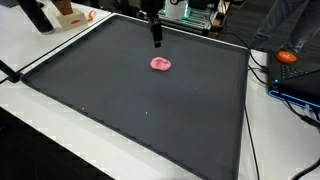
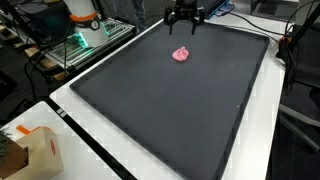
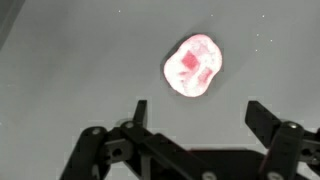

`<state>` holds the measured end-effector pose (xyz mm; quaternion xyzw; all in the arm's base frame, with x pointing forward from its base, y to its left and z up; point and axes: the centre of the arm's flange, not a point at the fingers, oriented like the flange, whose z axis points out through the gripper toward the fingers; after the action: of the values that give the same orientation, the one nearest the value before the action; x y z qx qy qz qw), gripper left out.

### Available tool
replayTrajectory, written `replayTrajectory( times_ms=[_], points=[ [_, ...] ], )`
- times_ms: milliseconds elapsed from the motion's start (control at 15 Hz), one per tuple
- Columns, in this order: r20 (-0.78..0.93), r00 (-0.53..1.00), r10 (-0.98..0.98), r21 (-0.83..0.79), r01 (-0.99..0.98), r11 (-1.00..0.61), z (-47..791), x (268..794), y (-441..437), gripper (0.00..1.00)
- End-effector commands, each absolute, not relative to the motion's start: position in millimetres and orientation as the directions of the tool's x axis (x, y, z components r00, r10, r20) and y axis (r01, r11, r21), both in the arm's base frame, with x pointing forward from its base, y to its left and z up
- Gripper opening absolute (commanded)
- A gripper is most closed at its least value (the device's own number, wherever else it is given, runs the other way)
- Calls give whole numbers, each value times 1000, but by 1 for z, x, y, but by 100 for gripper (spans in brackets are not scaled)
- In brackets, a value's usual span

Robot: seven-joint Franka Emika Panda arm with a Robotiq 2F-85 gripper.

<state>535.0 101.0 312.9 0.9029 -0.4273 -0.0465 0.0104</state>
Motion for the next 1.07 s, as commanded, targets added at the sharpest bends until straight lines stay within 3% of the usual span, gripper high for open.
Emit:
replayTrajectory(
  times_ms=[0,533,1000],
  points=[
    [-97,768,-633,83,-628,-774,330,538,105,100],
    [-160,944,-288,134,-268,-954,316,543,164,100],
    [-222,974,54,150,89,-985,285,540,216,100]
  ],
)
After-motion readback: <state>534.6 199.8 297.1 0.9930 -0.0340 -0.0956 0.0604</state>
